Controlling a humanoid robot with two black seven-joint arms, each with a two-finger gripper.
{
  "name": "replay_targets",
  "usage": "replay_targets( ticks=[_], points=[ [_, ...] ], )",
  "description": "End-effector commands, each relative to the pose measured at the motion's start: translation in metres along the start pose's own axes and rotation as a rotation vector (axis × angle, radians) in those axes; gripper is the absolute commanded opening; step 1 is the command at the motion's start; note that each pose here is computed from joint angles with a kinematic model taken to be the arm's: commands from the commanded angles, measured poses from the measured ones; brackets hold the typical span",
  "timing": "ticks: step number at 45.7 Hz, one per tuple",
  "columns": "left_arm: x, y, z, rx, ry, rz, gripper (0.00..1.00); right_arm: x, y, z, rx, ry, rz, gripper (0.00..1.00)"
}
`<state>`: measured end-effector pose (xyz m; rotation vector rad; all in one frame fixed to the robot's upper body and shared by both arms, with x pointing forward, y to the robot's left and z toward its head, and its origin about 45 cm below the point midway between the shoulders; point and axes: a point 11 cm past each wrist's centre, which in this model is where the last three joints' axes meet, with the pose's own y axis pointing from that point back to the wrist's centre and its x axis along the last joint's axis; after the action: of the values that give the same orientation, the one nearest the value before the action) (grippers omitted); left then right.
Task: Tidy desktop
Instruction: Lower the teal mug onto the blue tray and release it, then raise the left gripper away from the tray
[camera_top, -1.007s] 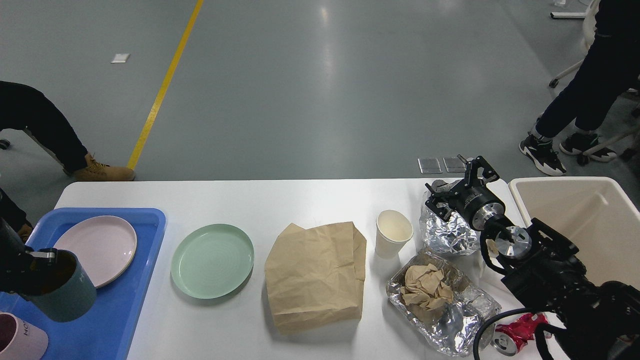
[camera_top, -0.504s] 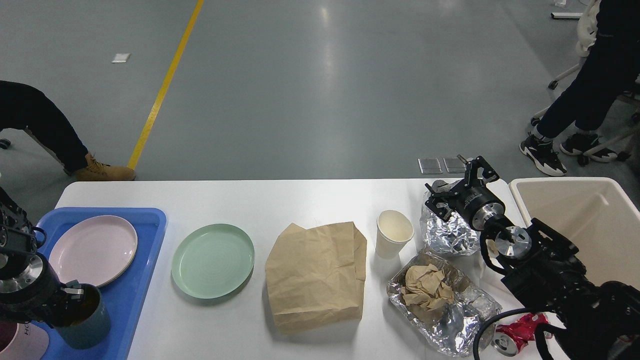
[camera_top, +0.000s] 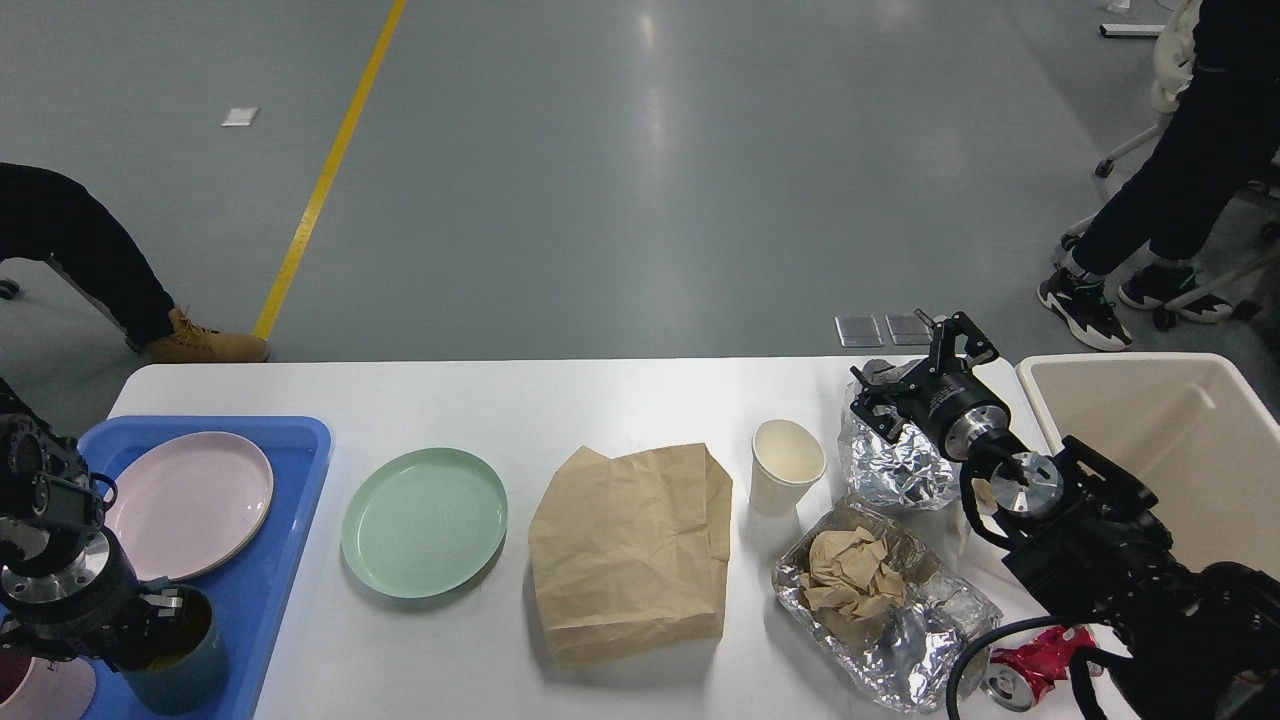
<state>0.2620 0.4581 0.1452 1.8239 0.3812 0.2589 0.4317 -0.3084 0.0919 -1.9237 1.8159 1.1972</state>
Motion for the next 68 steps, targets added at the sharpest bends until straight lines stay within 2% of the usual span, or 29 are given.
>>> replay_targets(
  ticks=[1,7,15,26,38,45,50,57,68],
  points=[
    [0.003,-0.002,0.002,0.009,-0.009,0.015,0.00,0.000,0.000,0.000,0.000,0.000,0.000,1.00],
    [0.004,-0.001,0.002,0.008,-0.009,0.014,0.00,0.000,0.000,0.000,0.000,0.000,0.000,1.00],
    [0.003,-0.001,0.011,-0.020,-0.008,0.006,0.30,0.000,0.000,0.000,0.000,0.000,0.000,1.00],
    [0.004,0.015,0.005,-0.017,0.000,-0.040,0.62,0.000,0.000,0.000,0.000,0.000,0.000,1.00],
    [0.015,0.070,-0.003,-0.059,0.031,-0.149,0.81,0.000,0.000,0.000,0.000,0.000,0.000,1.00],
    [0.032,0.133,0.002,-0.104,0.020,-0.146,0.84,0.000,0.000,0.000,0.000,0.000,0.000,1.00],
    [0.049,0.178,0.013,-0.147,0.001,-0.040,0.86,0.000,0.000,0.000,0.000,0.000,0.000,1.00],
    [0.062,0.253,0.048,-0.198,-0.079,0.122,0.86,0.000,0.000,0.000,0.000,0.000,0.000,1.00],
    [0.052,0.369,0.107,-0.255,-0.191,0.369,0.87,0.000,0.000,0.000,0.000,0.000,0.000,1.00]
  ],
)
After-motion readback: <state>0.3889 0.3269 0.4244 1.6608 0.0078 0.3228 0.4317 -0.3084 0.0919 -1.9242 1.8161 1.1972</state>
